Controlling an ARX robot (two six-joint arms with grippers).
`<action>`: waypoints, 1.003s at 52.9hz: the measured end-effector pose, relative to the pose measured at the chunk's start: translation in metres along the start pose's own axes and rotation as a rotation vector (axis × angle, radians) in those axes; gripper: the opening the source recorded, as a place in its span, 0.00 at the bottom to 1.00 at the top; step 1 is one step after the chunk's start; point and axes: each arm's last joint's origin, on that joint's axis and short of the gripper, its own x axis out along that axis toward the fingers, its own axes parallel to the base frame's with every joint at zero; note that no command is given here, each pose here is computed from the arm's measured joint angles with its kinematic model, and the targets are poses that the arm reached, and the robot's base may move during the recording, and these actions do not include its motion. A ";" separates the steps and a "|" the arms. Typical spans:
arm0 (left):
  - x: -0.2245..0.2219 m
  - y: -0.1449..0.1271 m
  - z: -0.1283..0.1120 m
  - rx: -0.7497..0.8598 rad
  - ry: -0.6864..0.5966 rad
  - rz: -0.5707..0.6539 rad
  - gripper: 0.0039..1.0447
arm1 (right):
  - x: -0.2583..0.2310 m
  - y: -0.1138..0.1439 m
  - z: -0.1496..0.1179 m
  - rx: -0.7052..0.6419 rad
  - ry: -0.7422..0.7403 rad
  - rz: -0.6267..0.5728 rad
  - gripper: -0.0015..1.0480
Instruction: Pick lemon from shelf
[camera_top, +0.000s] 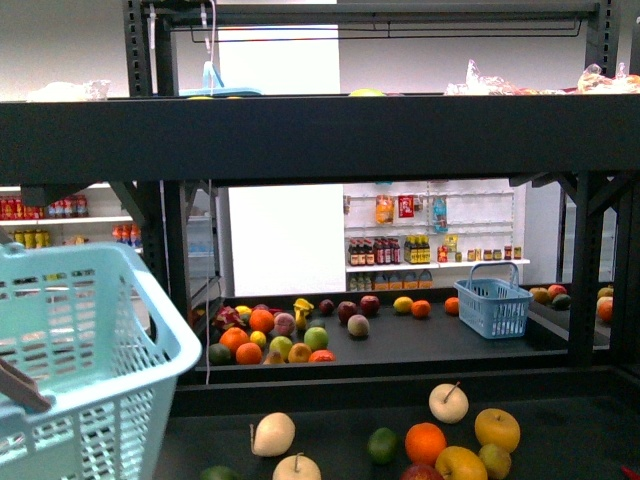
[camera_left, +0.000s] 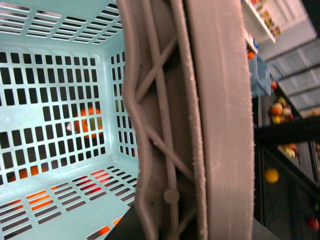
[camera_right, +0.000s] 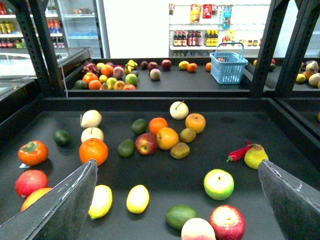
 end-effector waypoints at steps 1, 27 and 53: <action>0.002 -0.001 -0.004 0.015 0.018 -0.008 0.15 | 0.000 0.000 0.000 0.000 0.000 0.000 0.93; 0.050 -0.049 -0.062 0.397 0.246 -0.172 0.15 | 0.000 0.000 0.000 0.000 0.000 0.000 0.93; 0.078 -0.072 -0.095 0.522 0.345 -0.244 0.15 | 0.003 0.000 -0.001 0.052 0.172 -0.167 0.93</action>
